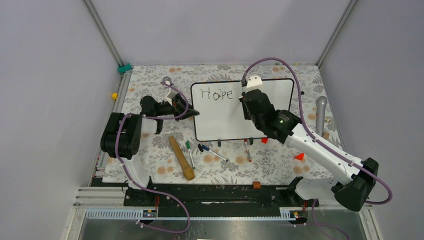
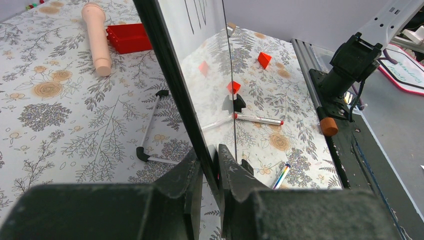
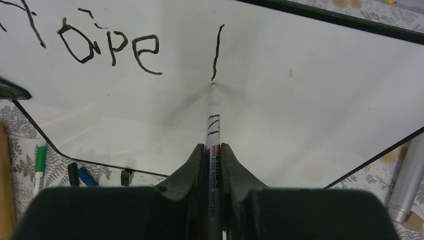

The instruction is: Write a sentence on the whiteboard

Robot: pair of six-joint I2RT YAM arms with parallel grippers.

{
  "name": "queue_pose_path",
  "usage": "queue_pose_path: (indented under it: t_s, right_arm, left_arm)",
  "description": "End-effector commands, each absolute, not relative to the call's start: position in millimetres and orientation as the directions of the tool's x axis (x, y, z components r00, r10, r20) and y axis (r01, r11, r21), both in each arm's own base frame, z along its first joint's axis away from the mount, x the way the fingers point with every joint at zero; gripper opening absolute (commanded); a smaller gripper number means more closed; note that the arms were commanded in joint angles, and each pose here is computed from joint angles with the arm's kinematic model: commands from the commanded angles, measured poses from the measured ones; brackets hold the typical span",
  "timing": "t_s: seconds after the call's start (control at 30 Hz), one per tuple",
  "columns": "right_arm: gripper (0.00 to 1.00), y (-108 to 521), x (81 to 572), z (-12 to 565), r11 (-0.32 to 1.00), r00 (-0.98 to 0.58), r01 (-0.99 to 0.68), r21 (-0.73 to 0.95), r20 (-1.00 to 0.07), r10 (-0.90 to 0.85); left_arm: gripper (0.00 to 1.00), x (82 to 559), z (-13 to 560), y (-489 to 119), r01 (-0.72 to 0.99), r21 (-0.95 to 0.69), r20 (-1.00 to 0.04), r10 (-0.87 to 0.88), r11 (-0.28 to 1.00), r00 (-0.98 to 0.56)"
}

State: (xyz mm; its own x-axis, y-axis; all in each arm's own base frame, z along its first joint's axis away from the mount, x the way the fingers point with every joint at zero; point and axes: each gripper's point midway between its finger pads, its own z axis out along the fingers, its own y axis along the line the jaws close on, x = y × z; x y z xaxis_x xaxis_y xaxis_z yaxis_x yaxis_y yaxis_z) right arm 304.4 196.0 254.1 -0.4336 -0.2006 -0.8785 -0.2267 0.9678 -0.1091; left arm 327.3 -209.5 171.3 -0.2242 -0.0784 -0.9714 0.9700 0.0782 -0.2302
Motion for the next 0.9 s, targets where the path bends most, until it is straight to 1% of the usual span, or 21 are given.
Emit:
queue_pose_path:
  t_s: [0.0, 0.17, 0.33, 0.87]
  right_arm:
    - [0.0, 193, 301, 271, 0.974, -0.414, -0.219, -0.057, -0.899, -0.146]
    - [0.0, 190, 298, 292, 0.973, -0.378, -0.227, -0.037, -0.918, -0.123]
    - [0.0, 183, 300, 308, 0.977, -0.341, -0.205, -0.063, -0.931, -0.132]
    - [0.0, 184, 322, 318, 0.982, -0.323, -0.154, -0.108, -0.934, -0.153]
  left_arm:
    - [0.0, 326, 177, -209, 0.999, -0.018, -0.998, -0.06, 0.047, -0.015]
    - [0.0, 325, 177, -209, 0.999, -0.018, -0.998, -0.059, 0.046, -0.015]
    - [0.0, 325, 177, -209, 0.999, -0.017, -0.998, -0.059, 0.045, -0.014]
    - [0.0, 326, 177, -209, 0.999, -0.018, -0.998, -0.06, 0.047, -0.015]
